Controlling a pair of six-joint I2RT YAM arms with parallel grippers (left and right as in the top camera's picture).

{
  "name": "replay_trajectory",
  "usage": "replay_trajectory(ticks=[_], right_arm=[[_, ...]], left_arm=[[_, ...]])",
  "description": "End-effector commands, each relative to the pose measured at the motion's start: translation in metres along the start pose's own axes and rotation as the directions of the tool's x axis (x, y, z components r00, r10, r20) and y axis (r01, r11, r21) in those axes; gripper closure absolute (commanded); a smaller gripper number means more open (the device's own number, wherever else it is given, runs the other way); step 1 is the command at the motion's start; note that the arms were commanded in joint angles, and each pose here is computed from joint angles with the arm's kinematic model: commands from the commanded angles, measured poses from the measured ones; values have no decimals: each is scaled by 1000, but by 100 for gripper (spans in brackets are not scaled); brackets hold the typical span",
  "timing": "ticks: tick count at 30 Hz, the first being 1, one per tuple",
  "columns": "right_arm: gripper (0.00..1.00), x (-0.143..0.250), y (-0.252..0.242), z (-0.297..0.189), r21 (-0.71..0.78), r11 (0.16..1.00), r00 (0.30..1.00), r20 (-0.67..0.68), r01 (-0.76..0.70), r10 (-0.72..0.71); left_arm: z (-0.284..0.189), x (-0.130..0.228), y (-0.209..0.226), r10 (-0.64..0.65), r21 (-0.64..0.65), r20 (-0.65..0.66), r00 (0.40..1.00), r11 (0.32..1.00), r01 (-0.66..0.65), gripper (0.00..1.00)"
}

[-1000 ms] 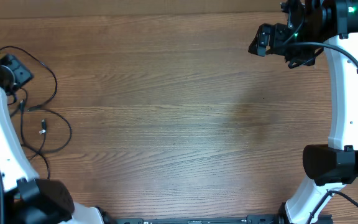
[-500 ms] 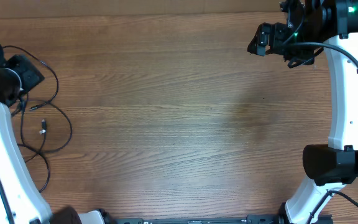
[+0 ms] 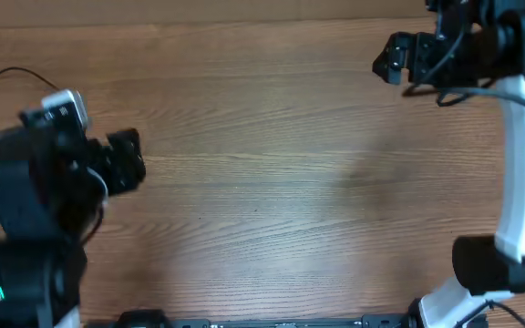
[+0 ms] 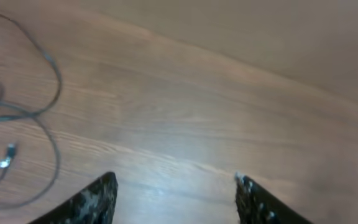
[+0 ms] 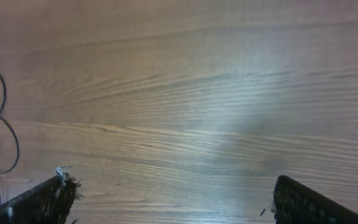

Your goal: Untangle cables

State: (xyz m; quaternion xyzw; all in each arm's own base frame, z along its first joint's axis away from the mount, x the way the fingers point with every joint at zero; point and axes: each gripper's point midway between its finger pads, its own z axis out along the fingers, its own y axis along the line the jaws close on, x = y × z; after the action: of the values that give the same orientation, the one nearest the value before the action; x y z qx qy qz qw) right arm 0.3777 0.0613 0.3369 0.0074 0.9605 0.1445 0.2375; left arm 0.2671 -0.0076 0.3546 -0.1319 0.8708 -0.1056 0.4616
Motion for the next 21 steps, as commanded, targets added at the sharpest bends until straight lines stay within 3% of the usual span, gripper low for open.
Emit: replay_trajectory(ticks=[1,7,8,10,14,21], right_arm=[[0,3,8,-53,14,999,990,136,30,-32],[0,11,-1,-96,120,993,967,252,11,-41],[0,12,-1,-101,133,991,963,263,15,-50],[0,17,3,-112,150,988,954,289,31,-74],[0,35,10,-122,140,989,951,295,52,-92],[0,57,-2,-85,123,992,957,286,4,-40]], left_arm=[[0,28,4,-15,27,47,999,1000,13,33],[9,46,11,-17,29,50,999,999,15,21],[10,47,11,-17,29,47,999,999,16,5],[11,48,12,-18,27,39,999,999,17,0],[14,51,13,-18,20,21,1000,1000,18,0],[18,70,20,-24,-12,-65,998,1000,23,1]])
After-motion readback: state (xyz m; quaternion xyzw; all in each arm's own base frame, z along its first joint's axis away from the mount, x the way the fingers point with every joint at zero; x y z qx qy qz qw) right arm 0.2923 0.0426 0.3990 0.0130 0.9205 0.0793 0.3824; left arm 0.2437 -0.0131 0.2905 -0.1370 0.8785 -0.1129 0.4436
